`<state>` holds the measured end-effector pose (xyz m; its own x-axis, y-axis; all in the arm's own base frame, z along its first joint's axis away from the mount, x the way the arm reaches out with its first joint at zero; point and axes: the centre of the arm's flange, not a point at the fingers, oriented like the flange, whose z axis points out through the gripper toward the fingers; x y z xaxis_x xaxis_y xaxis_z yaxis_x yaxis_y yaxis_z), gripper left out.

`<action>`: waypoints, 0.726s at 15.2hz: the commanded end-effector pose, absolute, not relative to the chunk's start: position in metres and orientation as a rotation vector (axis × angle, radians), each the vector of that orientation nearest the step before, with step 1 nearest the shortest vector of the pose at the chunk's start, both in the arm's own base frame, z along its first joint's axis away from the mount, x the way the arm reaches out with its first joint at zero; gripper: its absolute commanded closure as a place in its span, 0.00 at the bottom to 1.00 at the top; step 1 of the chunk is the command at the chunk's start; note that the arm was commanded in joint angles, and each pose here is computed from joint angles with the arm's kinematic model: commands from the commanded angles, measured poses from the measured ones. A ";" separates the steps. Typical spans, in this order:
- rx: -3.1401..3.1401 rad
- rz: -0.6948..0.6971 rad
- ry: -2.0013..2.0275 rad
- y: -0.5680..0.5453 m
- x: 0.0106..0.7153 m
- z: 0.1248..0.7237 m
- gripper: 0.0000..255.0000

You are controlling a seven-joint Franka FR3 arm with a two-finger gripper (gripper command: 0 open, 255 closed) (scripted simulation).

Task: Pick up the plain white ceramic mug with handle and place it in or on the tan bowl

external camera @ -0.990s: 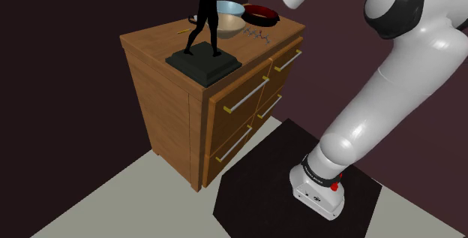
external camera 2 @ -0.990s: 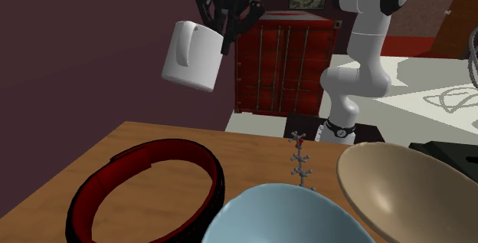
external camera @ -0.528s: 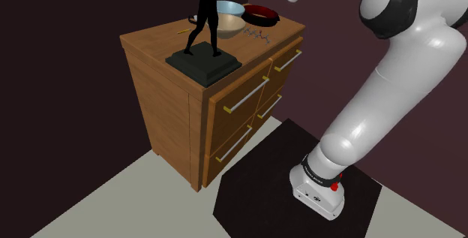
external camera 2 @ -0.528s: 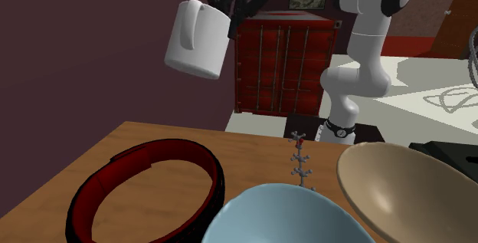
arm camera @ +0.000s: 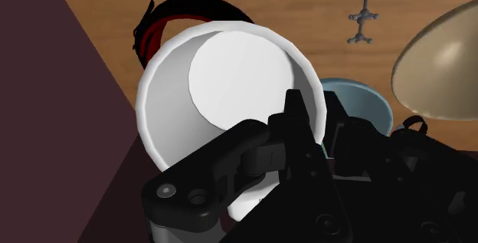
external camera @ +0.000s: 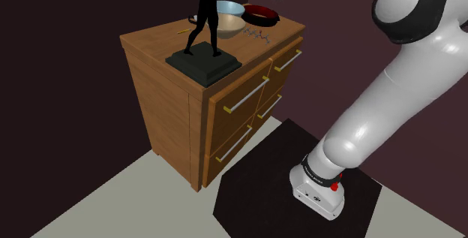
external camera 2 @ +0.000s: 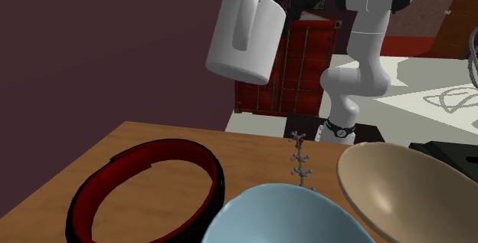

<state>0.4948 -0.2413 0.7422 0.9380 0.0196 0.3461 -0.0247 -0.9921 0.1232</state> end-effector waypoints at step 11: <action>2.968 0.533 -0.006 -0.089 0.539 0.757 1.00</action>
<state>0.5362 -0.1007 0.7553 0.9382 0.0199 0.3455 -0.0245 -0.9920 0.1237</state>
